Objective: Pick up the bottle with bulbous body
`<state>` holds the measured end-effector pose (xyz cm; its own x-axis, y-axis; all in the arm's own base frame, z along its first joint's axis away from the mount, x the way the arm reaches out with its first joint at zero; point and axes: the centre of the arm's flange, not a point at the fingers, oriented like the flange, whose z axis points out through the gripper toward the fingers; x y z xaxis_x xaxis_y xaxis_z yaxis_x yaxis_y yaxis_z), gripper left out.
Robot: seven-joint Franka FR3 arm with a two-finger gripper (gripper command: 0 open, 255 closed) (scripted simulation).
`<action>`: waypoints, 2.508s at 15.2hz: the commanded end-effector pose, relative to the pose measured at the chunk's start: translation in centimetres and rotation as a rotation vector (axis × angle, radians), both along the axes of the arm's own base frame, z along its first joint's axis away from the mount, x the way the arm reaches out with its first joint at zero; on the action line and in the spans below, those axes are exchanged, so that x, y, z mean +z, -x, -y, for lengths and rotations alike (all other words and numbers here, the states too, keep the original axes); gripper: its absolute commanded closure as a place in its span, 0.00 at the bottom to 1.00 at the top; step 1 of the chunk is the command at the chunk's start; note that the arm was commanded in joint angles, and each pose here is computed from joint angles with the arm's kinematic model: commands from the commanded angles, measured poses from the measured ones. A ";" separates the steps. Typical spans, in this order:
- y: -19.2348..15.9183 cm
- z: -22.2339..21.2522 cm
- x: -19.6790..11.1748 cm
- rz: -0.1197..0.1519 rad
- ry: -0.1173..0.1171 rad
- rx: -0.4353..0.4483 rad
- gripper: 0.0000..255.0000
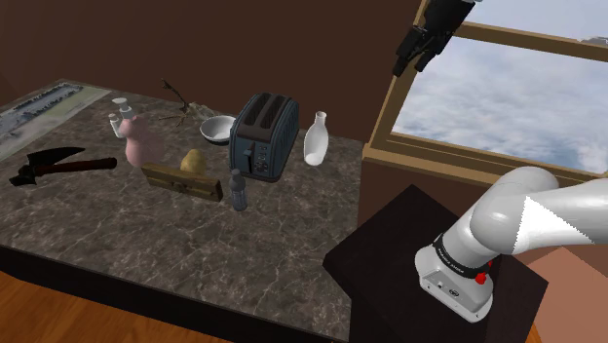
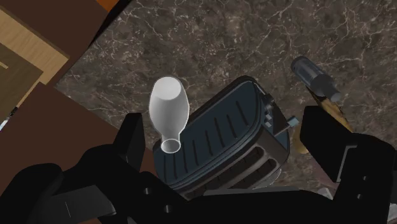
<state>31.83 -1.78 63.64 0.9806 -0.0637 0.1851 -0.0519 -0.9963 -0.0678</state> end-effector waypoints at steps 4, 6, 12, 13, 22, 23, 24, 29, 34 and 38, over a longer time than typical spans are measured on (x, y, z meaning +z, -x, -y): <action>-2.9 0.6 -2.8 -0.006 0.006 0.013 0.00; -4.7 0.9 -4.6 -0.010 0.011 0.022 0.00; -10.4 2.0 -10.2 -0.023 0.023 0.049 0.00; -11.3 2.2 -11.1 -0.025 0.026 0.054 0.00; -19.7 3.6 -19.6 -0.044 0.045 0.094 0.00; -20.7 3.7 -20.6 -0.046 0.047 0.099 0.00; -21.6 3.9 -21.5 -0.048 0.049 0.103 0.00; -26.2 4.6 -26.3 -0.059 0.060 0.125 0.00; -29.5 5.1 -30.4 -0.066 0.068 0.142 0.00; -29.5 5.1 -32.5 -0.066 0.068 0.142 0.00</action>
<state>61.35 -6.84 31.66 0.9892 0.0861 0.1185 0.0870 -0.9962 -0.0018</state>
